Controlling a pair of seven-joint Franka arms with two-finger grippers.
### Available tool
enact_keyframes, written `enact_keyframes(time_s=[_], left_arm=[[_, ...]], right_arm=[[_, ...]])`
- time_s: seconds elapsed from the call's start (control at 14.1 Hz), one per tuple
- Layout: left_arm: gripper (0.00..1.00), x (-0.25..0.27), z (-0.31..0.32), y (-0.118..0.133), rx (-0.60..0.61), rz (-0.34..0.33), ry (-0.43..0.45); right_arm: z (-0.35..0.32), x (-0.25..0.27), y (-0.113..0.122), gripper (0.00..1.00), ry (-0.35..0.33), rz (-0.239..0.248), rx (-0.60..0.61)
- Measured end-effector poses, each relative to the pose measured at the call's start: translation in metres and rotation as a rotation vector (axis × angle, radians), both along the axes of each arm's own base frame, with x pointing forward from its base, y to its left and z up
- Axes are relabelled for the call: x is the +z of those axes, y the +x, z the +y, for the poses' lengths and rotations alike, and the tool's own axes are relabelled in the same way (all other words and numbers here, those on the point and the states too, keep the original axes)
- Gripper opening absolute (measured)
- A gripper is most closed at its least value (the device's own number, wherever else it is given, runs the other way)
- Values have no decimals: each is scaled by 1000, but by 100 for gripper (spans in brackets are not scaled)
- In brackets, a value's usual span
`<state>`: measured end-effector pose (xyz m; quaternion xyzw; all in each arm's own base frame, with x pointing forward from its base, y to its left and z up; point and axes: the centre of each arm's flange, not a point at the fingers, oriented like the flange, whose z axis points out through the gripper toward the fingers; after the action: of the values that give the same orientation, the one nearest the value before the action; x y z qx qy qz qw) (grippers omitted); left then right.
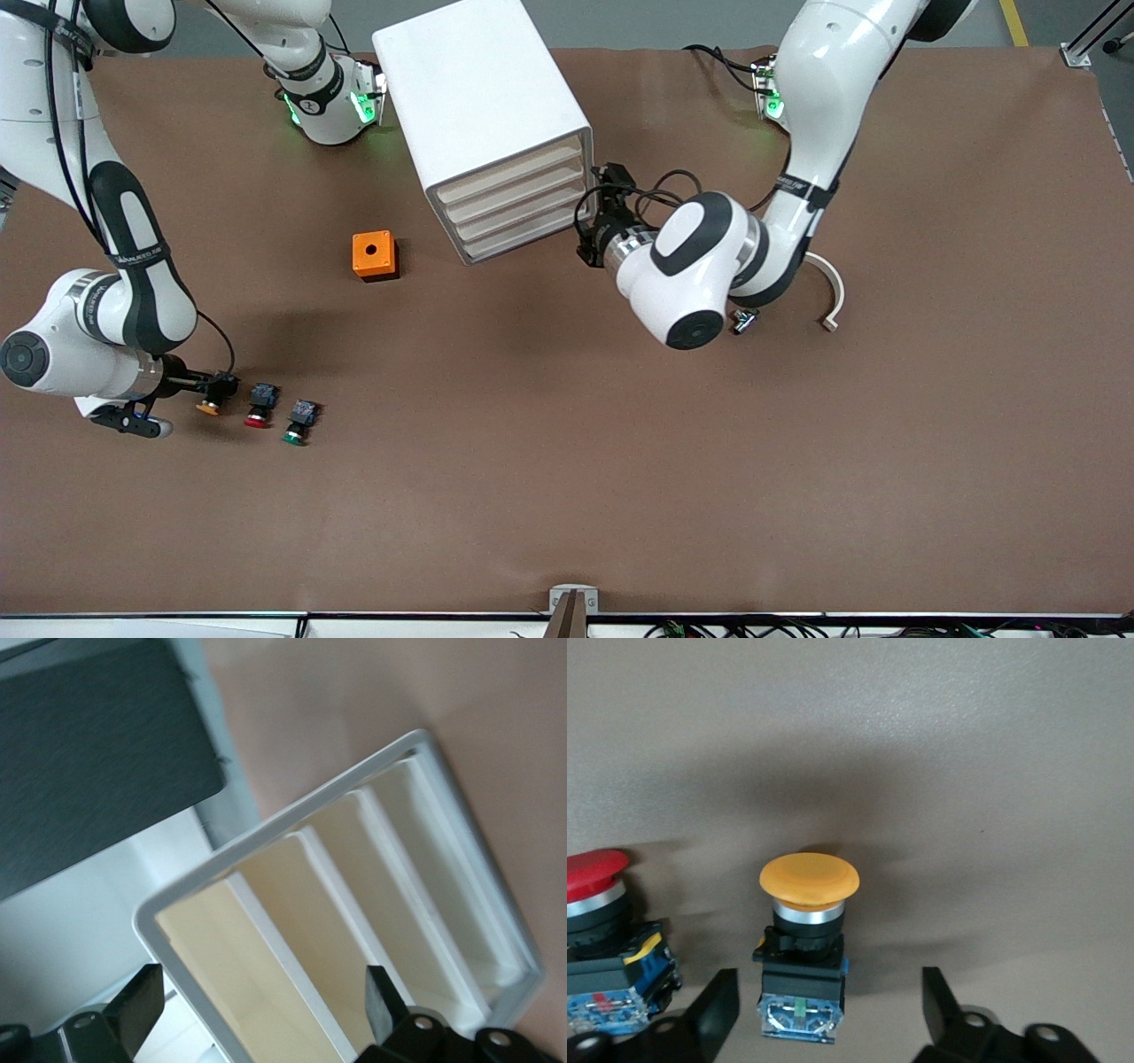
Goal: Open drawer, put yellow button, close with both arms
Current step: 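Grasp the drawer front with the left gripper while the right gripper grasps the button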
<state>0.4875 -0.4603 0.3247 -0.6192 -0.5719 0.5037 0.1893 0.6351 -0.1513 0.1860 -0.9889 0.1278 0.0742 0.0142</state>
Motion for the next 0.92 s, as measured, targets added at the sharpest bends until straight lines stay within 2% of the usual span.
enact_keyframes(time_s=[0.07, 0.21, 0.28, 0.43, 0.5, 0.64, 0.92], left_arm=[[100, -9, -7, -5, 20, 54, 25], [100, -28, -14, -9, 53, 137, 70], [96, -38, -15, -10, 70, 175, 87], [73, -55, -19, -11, 105, 246, 110], [66, -60, -20, -12, 121, 281, 115], [59, -68, -23, -14, 141, 350, 126], [59, -75, -27, -26, 109, 402, 149]], right_arm=[[1, 0, 0, 77, 2, 1, -1], [3, 0, 0, 73, 4, 3, 1], [4, 0, 0, 61, 6, 6, 2], [5, 0, 1, 40, 7, 9, 3], [5, 1, 1, 41, 7, 9, 3], [4, 1, 1, 41, 7, 9, 3], [5, 9, 4, 41, 15, 39, 5]])
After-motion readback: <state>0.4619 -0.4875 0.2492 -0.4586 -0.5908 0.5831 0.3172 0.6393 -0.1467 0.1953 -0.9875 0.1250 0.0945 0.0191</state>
